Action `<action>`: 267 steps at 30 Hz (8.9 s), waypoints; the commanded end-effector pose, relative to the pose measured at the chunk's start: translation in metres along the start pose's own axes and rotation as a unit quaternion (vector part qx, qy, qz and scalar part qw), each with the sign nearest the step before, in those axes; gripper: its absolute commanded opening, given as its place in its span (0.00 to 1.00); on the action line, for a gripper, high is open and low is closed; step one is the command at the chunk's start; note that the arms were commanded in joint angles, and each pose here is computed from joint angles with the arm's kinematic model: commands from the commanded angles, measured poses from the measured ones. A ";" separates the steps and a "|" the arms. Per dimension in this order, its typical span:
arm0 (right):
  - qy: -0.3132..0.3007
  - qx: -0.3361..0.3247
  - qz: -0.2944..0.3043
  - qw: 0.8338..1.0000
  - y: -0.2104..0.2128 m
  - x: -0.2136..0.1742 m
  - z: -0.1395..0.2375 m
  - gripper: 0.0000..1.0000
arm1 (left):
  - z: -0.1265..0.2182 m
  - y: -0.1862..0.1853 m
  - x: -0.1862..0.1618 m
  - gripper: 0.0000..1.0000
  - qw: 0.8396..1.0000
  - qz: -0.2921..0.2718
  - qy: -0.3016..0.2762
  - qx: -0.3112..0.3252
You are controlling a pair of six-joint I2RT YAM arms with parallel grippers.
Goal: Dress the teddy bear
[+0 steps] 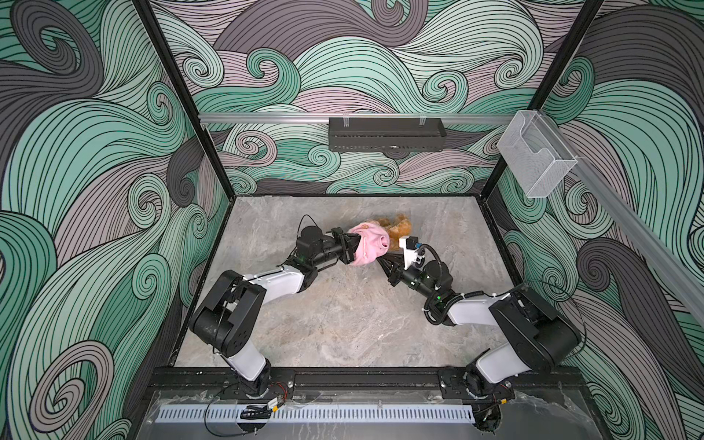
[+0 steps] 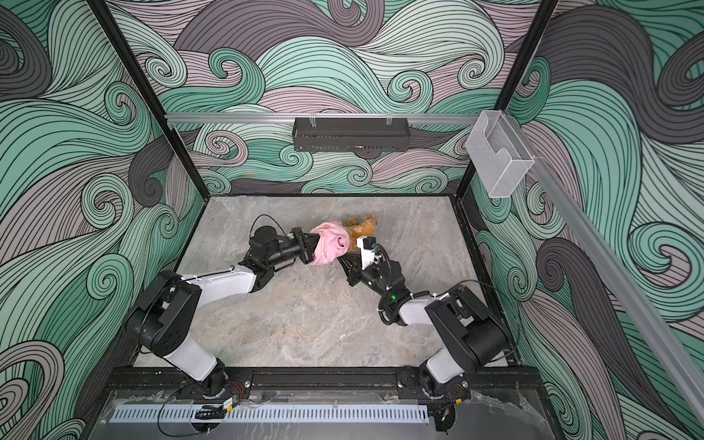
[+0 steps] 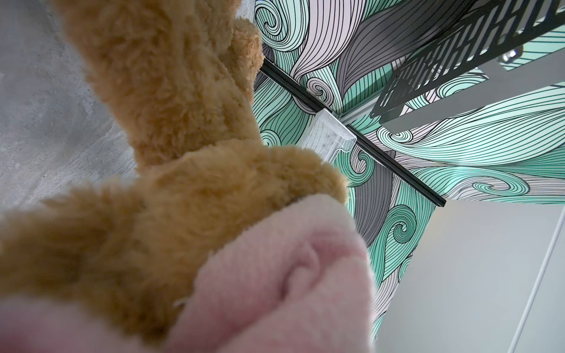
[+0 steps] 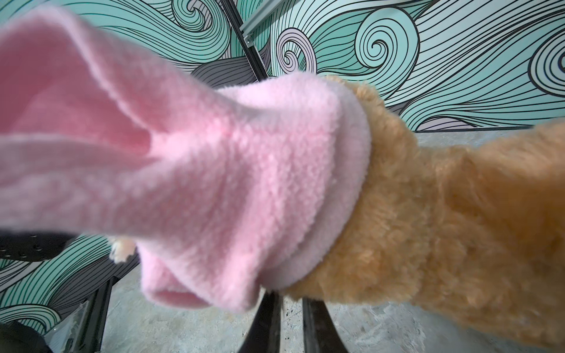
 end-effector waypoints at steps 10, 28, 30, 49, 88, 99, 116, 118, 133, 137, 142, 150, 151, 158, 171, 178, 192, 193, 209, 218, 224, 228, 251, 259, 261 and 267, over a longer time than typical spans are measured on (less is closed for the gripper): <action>-0.039 0.053 0.001 0.998 0.028 0.026 -0.003 0.28 | -0.005 -0.022 -0.013 0.00 0.999 -0.008 0.027 -0.033; -0.058 0.065 -0.005 0.996 0.042 0.044 -0.011 0.38 | -0.014 -0.007 -0.024 0.00 0.999 -0.007 0.044 -0.013; -0.062 0.053 -0.011 0.997 0.038 0.046 -0.012 0.35 | -0.015 -0.004 -0.026 0.00 0.999 -0.009 0.047 -0.006; -0.071 -0.042 -0.092 0.992 0.009 0.049 -0.008 0.18 | -0.015 0.016 -0.029 0.00 0.999 -0.007 0.051 0.019; 0.120 -0.341 -0.048 0.931 -0.120 0.005 0.074 0.04 | -0.003 0.008 -0.016 0.00 0.999 -0.008 0.053 0.010; 0.130 -0.369 -0.059 0.919 -0.123 0.012 0.091 0.08 | 0.006 0.018 -0.002 0.00 0.998 -0.012 0.050 0.030; 0.079 -0.325 0.000 0.942 -0.072 0.067 0.102 0.30 | 0.065 -0.023 0.025 0.00 0.616 -0.648 0.121 0.432; 0.067 -0.331 -0.002 0.941 -0.073 0.079 0.103 0.30 | 0.067 -0.023 0.029 0.00 0.494 -0.715 0.139 0.474; 0.025 -0.315 -0.078 0.946 -0.085 0.103 0.123 0.26 | 0.017 0.052 -0.011 0.00 -0.060 -0.887 0.250 0.383; 0.057 -0.216 -0.117 0.968 -0.055 0.090 0.103 0.29 | 0.021 0.081 -0.026 0.00 -0.144 -0.905 0.244 0.316; 0.157 -0.134 -0.170 0.964 -0.018 0.054 0.071 0.31 | 0.030 0.111 -0.046 0.00 -0.185 -0.924 0.225 0.247; 0.281 -0.045 -0.247 0.926 0.031 0.012 0.041 0.32 | 0.062 0.149 -0.053 0.00 -0.219 -0.917 0.266 0.202; 0.292 -0.045 -0.248 0.922 0.034 0.007 0.039 0.32 | 0.066 0.156 -0.053 0.00 -0.222 -0.914 0.277 0.197; 0.334 -0.054 -0.254 0.906 0.038 -0.026 0.005 0.26 | 0.062 0.165 -0.055 0.00 -0.250 -0.907 0.281 0.191; 0.408 -0.098 -0.239 0.876 0.019 -0.097 0.024 0.18 | 0.053 0.113 -0.058 0.00 -0.264 -0.923 0.172 0.220; 0.376 -0.005 -0.291 0.880 0.046 -0.078 0.008 0.27 | 0.053 0.109 -0.064 0.00 -0.271 -0.925 0.169 0.205; 0.395 -0.012 -0.256 0.882 0.053 -0.076 0.006 0.26 | 0.050 0.113 -0.068 0.00 -0.282 -0.922 0.180 0.193; 0.396 -0.009 -0.257 0.882 0.055 -0.077 0.005 0.26 | 0.050 0.114 -0.068 0.00 -0.283 -0.922 0.183 0.192; 0.420 -0.056 -0.198 0.884 0.059 -0.089 -0.002 0.07 | 0.054 0.113 -0.070 0.00 -0.288 -0.920 0.189 0.188; 0.326 -0.146 -0.180 0.916 0.024 -0.044 0.013 0.00 | 0.062 0.121 -0.071 0.00 -0.275 -0.921 0.204 0.184; 0.307 -0.177 -0.188 0.916 0.008 -0.033 0.022 0.00 | 0.062 0.121 -0.072 0.00 -0.269 -0.924 0.204 0.181; 0.292 -0.187 -0.197 0.917 -0.001 -0.025 0.026 0.00 | 0.064 0.124 -0.072 0.00 -0.263 -0.924 0.211 0.180; 0.286 -0.229 -0.265 0.892 -0.036 -0.026 0.071 0.10 | 0.061 0.116 -0.072 0.00 -0.163 -0.940 0.218 0.209; 0.290 -0.196 -0.205 0.914 -0.015 -0.011 0.072 0.22 | 0.061 0.115 -0.072 0.00 -0.154 -0.942 0.212 0.211; 0.281 -0.143 -0.199 0.928 0.004 -0.006 0.061 0.23 | 0.061 0.115 -0.071 0.00 -0.157 -0.941 0.211 0.211; 0.302 -0.047 -0.171 0.937 0.053 -0.010 0.039 0.28 | 0.058 0.116 -0.071 0.00 -0.160 -0.941 0.213 0.210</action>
Point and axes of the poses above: each gripper's point midway between its finger pads, its own z axis back along the fingers, its own y axis along the line the jaws close on, x = y × z, the point moved 1 cm from there along z, back along the fingers, and after that the axes turned 15 degrees about -z, right-handed, at the moved point
